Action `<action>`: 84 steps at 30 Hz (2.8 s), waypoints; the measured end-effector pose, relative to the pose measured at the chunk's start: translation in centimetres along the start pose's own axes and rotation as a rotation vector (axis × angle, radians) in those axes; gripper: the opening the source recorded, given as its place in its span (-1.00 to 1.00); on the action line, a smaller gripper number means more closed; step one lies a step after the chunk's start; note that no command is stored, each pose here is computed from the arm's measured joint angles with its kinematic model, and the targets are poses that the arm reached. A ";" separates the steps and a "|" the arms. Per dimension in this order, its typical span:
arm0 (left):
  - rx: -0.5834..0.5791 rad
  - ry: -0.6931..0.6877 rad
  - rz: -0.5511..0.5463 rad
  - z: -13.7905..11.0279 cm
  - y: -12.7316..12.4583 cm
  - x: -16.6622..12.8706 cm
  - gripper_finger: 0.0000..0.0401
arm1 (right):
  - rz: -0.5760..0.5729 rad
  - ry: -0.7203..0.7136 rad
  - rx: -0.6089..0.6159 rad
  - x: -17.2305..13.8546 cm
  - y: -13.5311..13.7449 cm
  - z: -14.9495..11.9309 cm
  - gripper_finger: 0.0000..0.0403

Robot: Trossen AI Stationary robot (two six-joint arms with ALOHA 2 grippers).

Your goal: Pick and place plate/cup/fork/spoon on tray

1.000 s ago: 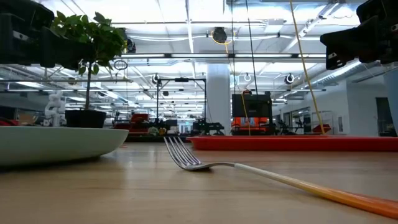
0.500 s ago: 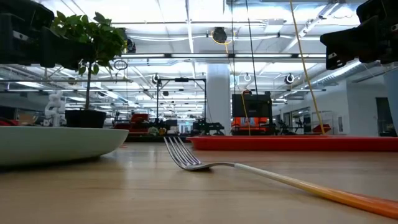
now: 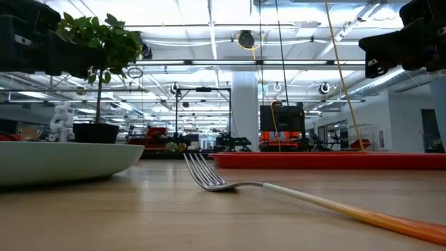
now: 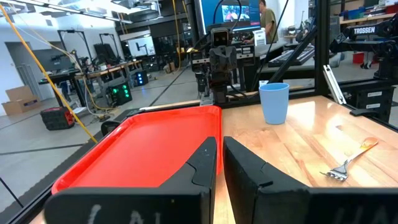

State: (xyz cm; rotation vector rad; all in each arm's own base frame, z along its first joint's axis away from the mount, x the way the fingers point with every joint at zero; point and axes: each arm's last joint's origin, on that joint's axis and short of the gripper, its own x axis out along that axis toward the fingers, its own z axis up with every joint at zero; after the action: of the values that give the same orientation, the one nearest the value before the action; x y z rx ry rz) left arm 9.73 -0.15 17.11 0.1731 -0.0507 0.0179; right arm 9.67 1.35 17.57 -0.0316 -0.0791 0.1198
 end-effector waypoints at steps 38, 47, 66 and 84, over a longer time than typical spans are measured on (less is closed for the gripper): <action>0.000 -0.001 0.000 0.0 0.0 0.0 -0.84 | 0.000 0.000 0.000 0.0 0.0 0.0 -0.98; 0.000 -0.008 0.001 0.1 0.0 0.0 -0.84 | 0.000 -0.001 0.004 0.0 0.0 0.0 -0.98; 0.000 -0.022 0.010 0.2 0.1 0.0 -0.84 | 0.004 -0.201 0.087 -0.7 -0.2 6.2 -0.98; -0.040 -0.029 0.028 0.3 0.1 0.0 -0.84 | 0.000 0.144 -0.013 1.9 -0.9 24.6 -0.98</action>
State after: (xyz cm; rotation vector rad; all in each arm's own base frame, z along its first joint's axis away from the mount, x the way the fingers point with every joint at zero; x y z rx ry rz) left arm 9.71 -0.07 17.44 0.1330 -0.0829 0.0423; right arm 9.66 1.33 42.21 -0.0534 0.0642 0.1168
